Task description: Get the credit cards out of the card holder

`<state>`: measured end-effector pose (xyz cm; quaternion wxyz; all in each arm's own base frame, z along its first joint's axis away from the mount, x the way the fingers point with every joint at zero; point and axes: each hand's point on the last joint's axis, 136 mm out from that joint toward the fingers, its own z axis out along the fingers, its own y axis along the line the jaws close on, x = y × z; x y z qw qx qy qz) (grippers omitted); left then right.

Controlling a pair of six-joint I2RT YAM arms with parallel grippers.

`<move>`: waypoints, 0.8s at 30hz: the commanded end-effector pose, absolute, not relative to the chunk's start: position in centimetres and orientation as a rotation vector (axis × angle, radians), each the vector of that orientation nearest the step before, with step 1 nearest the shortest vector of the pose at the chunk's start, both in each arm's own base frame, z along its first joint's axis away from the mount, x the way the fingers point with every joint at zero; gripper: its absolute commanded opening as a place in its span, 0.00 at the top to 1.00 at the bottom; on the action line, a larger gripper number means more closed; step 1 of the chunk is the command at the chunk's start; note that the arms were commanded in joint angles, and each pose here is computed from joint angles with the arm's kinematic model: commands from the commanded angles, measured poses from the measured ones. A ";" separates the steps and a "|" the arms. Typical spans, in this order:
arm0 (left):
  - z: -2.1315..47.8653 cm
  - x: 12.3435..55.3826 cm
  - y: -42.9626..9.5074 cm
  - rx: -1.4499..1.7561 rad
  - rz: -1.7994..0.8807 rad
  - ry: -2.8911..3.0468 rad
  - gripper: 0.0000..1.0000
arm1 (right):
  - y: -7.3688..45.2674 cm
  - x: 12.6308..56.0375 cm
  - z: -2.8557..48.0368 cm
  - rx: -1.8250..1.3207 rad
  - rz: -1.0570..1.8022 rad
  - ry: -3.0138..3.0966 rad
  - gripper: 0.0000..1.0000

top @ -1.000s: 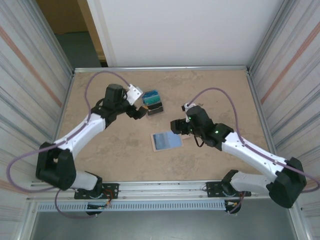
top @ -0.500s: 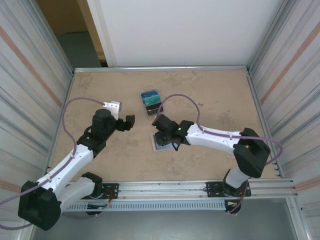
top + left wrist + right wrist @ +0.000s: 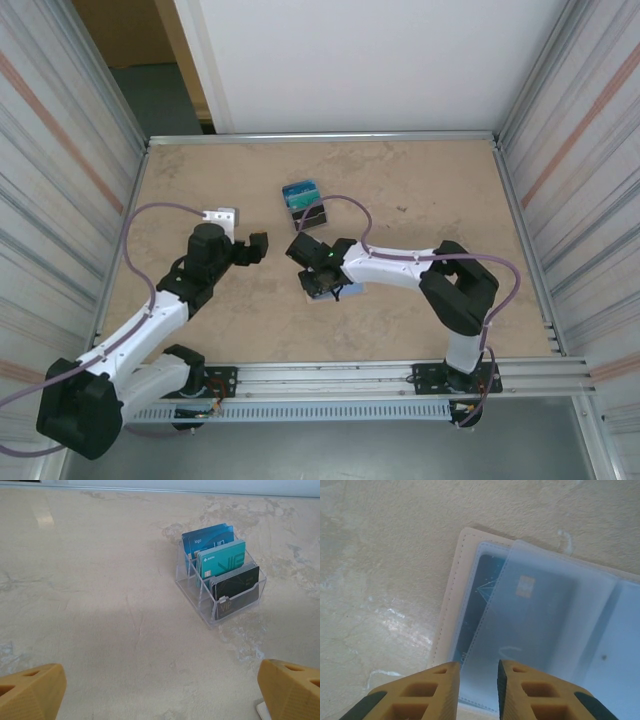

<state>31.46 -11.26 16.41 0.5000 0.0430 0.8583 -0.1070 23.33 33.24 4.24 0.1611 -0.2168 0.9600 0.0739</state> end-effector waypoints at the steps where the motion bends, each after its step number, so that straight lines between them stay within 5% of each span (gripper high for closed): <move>1: 17.0 32.0 -11.0 0.074 -0.253 2.053 0.01 | 33.3 22.9 3.8 -0.641 0.181 2.773 0.71; 24: 15.9 32.2 -11.6 0.099 -0.270 2.098 0.01 | 32.1 22.1 1.3 -0.568 0.243 2.865 0.62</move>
